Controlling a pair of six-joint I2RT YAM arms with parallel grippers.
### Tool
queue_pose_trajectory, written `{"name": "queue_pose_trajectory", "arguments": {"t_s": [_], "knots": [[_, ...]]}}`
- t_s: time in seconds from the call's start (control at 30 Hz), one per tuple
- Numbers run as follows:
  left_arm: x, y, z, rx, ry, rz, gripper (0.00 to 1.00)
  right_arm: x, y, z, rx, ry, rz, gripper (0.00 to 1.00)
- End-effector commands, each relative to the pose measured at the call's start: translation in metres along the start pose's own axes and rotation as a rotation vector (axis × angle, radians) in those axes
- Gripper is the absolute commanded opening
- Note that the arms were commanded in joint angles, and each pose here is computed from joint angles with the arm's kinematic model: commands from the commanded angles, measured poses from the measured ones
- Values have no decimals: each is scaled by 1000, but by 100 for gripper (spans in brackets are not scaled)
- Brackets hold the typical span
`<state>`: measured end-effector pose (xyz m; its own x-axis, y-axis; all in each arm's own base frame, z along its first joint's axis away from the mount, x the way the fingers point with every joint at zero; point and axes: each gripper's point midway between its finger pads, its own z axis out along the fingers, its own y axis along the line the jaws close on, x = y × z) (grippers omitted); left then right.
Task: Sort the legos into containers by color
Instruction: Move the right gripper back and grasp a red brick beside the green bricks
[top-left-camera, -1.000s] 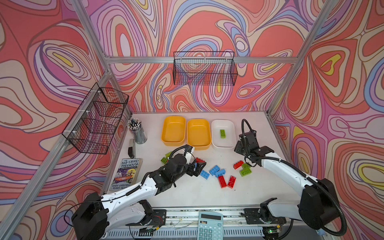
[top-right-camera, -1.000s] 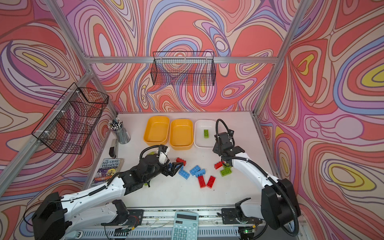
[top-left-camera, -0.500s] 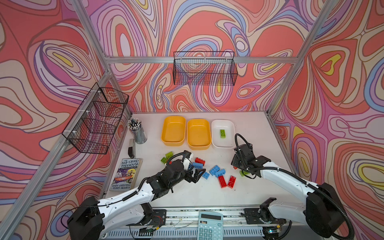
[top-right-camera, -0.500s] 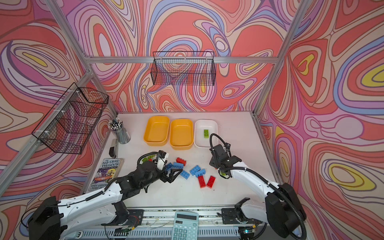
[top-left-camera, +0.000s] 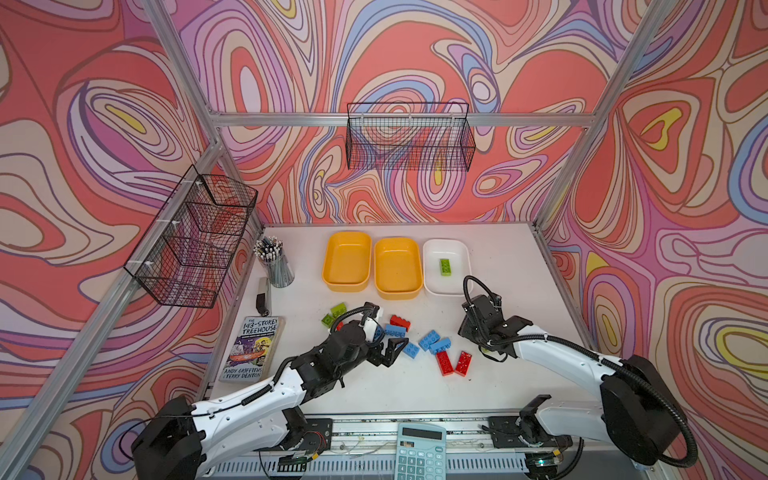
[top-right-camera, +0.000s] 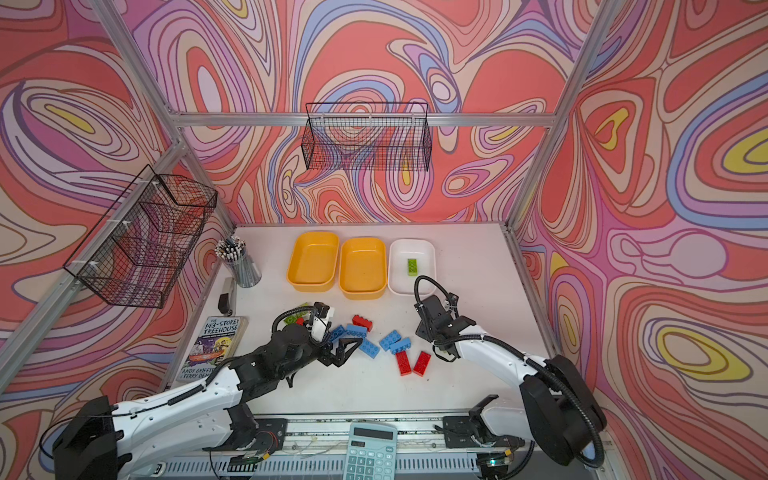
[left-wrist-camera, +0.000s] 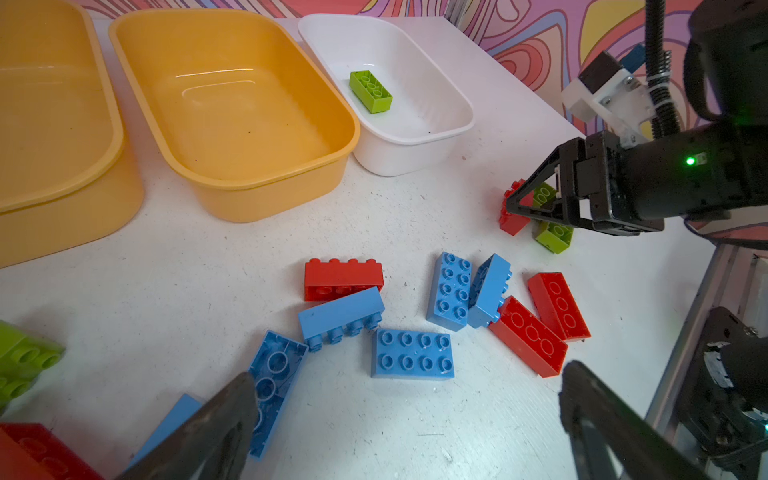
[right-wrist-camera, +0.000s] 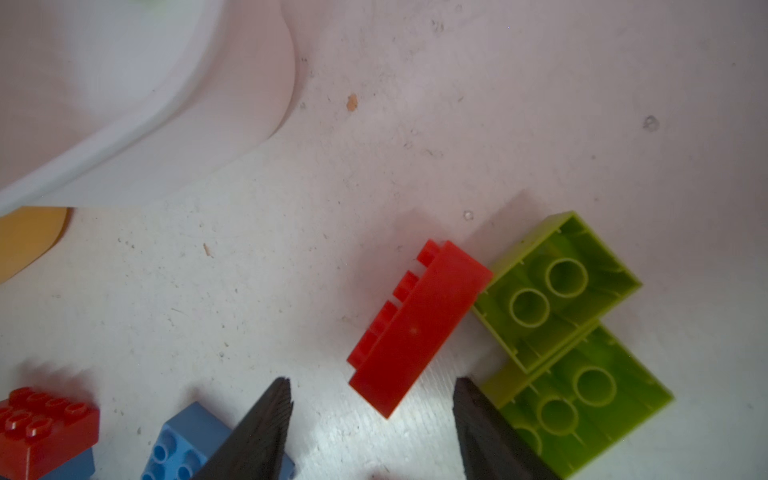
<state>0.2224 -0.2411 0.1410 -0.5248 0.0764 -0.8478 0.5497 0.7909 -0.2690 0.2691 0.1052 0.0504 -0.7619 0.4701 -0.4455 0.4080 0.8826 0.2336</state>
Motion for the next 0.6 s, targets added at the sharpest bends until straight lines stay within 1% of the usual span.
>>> {"name": "queue_pose_trajectory", "arguments": {"t_s": [0.0,0.23,0.57], "knots": [[4,3,2,-17,9,2,100,2,4,8,-11,-1,29,66],[5,7,0,-37,8,11,100,-7,8,17,24,-26,17,66],[7,9,3,-54,21,21,100,-19,-1,30,63,-41,28,64]]}}
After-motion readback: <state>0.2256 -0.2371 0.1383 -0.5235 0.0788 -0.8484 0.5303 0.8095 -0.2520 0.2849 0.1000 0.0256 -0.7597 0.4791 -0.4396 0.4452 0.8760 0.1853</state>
